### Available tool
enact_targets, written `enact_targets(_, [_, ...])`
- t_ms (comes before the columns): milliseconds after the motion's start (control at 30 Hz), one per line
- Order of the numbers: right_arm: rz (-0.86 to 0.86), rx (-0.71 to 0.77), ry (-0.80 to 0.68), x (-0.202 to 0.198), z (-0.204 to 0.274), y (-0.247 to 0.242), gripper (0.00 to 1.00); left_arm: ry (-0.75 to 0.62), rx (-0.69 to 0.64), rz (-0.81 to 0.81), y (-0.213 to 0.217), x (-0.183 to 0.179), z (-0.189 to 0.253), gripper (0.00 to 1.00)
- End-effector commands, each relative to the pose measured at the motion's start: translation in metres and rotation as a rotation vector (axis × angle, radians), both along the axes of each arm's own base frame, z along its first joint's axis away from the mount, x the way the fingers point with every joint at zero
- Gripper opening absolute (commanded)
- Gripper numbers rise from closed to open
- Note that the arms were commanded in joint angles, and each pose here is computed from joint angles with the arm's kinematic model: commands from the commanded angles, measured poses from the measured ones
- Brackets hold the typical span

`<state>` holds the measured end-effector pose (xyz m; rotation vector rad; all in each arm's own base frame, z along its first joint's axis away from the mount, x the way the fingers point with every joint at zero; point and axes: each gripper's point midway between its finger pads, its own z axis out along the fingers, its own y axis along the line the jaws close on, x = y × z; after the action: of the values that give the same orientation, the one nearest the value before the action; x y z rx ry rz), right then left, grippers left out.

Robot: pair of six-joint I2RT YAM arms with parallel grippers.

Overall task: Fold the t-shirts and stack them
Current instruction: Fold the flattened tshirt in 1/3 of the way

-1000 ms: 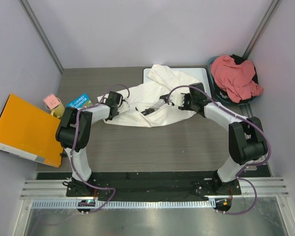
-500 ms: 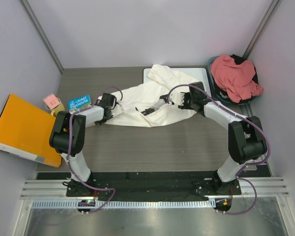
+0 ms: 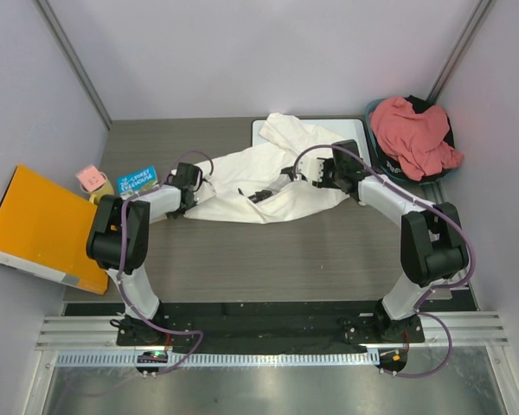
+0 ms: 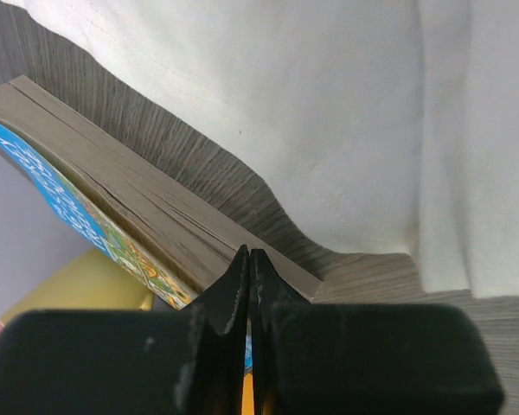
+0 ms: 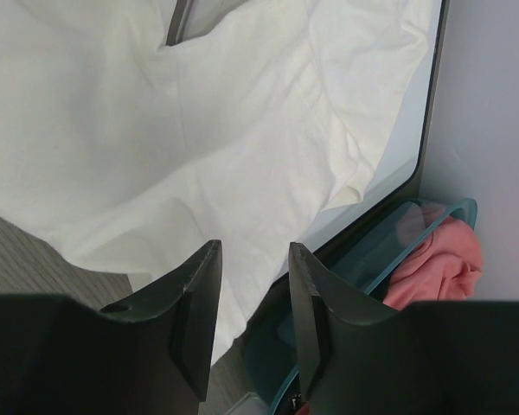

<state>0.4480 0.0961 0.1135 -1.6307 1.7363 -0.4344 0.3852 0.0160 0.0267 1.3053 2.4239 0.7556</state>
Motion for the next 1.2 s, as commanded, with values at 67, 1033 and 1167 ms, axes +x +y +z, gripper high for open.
enact_targets(67, [0.006,0.025,-0.049,0.015,0.020,0.006,0.42,0.029,-0.012,-0.060,-0.021,-0.025,0.013,0.00])
enact_targets(1033, [0.005,0.032,-0.045,0.013,0.019,0.007,0.41,0.185,0.184,0.039,0.042,-0.063,0.008,0.00])
enact_targets(1167, [0.007,0.036,-0.044,0.013,0.019,0.009,0.41,0.158,0.235,0.067,0.062,-0.046,0.009,0.00])
